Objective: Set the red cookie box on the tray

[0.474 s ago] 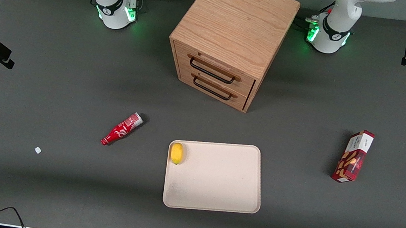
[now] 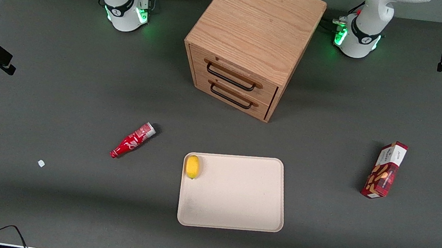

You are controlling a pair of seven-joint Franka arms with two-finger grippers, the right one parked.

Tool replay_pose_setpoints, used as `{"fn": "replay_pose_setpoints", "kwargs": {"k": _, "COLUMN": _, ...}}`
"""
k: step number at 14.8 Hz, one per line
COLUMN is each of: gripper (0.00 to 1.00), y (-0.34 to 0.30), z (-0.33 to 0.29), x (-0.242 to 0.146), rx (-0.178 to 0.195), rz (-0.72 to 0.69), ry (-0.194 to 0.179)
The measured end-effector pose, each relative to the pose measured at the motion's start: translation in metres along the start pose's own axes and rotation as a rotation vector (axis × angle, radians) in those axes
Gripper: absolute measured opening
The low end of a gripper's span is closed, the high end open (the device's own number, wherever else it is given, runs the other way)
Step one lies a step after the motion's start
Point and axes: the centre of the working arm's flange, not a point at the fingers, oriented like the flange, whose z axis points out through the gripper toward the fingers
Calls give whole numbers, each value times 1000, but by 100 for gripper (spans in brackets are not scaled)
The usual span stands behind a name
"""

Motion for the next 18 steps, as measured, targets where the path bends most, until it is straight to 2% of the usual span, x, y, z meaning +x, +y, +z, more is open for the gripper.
{"fn": "replay_pose_setpoints", "kwargs": {"k": 5, "gripper": 100, "y": 0, "z": -2, "x": 0, "rx": 1, "rz": -1, "ry": 5}}
{"fn": "replay_pose_setpoints", "kwargs": {"k": 8, "gripper": 100, "y": -2, "z": -13, "x": 2, "rx": 4, "rz": -4, "ry": 29}}
{"fn": "replay_pose_setpoints", "kwargs": {"k": 10, "gripper": 100, "y": -8, "z": -27, "x": 15, "rx": 7, "rz": 5, "ry": 48}}
{"fn": "replay_pose_setpoints", "kwargs": {"k": 12, "gripper": 100, "y": -16, "z": -32, "x": 35, "rx": 10, "rz": 45, "ry": 48}}
{"fn": "replay_pose_setpoints", "kwargs": {"k": 14, "gripper": 100, "y": -32, "z": -21, "x": 58, "rx": 7, "rz": 93, "ry": 26}}
{"fn": "replay_pose_setpoints", "kwargs": {"k": 18, "gripper": 100, "y": -61, "z": 32, "x": 99, "rx": -16, "rz": 210, "ry": -58}}
